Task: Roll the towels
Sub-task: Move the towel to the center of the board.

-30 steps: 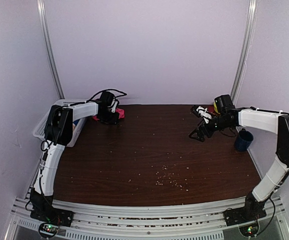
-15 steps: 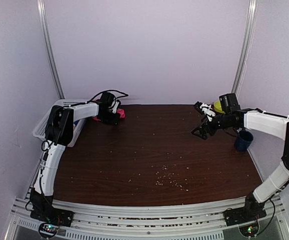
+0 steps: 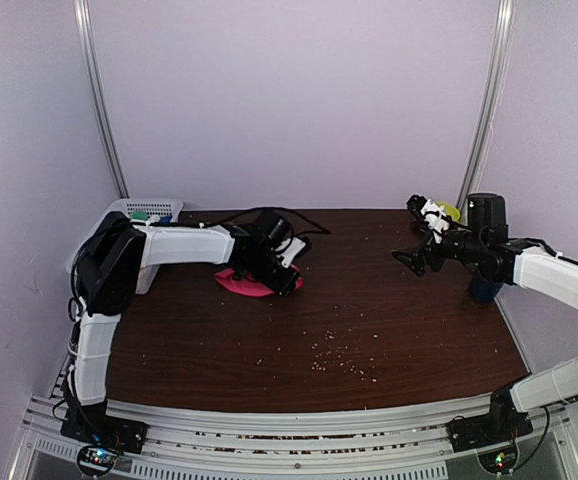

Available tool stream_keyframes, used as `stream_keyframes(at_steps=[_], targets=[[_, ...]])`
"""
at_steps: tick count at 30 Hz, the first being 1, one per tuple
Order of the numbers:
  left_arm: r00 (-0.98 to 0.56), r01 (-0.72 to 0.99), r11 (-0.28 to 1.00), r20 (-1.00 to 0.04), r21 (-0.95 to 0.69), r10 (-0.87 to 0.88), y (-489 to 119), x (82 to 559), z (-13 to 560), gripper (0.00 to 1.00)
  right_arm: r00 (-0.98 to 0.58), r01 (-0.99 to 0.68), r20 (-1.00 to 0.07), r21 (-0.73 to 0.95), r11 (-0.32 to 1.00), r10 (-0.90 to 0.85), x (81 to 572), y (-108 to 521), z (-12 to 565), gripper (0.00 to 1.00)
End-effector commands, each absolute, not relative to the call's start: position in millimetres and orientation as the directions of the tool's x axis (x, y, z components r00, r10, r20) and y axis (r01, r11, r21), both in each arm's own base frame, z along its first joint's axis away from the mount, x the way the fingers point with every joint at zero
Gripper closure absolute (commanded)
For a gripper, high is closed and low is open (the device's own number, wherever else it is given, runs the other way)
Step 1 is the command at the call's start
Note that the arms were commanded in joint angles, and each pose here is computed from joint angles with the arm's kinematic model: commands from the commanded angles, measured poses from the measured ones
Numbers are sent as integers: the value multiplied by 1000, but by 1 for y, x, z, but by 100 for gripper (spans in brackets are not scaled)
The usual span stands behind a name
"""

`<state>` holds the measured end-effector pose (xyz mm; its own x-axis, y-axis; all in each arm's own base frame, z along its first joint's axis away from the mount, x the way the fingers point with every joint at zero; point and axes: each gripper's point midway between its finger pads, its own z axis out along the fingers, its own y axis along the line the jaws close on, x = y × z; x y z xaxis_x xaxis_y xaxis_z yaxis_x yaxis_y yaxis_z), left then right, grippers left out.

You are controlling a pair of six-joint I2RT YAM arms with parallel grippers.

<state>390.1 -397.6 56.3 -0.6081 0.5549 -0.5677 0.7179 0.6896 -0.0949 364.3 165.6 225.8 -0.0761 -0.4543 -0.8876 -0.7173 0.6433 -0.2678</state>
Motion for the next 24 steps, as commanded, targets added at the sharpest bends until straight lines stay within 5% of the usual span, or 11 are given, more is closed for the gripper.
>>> stream_keyframes(at_steps=[1, 5, 13, 24], targets=[[-632, 733, 651, -551, -198, 544, -428, 330, 47, 97, 9, -781, -863, -322, 536, -505, 355, 175, 225, 0], [-636, 729, 629, -609, -270, 475, -442, 305, 77, 58, 40, -819, -841, -337, 464, -539, 346, 180, 212, 3], [-594, 642, 742, -737, -194, 321, -394, 312, 152, 4, 71, -853, -824, -343, 395, -562, 336, 192, 198, 5], [-567, 645, 763, -686, -26, 456, -295, 338, 115, 2, 62, -864, -820, -330, 380, -570, 334, 199, 192, 7]])
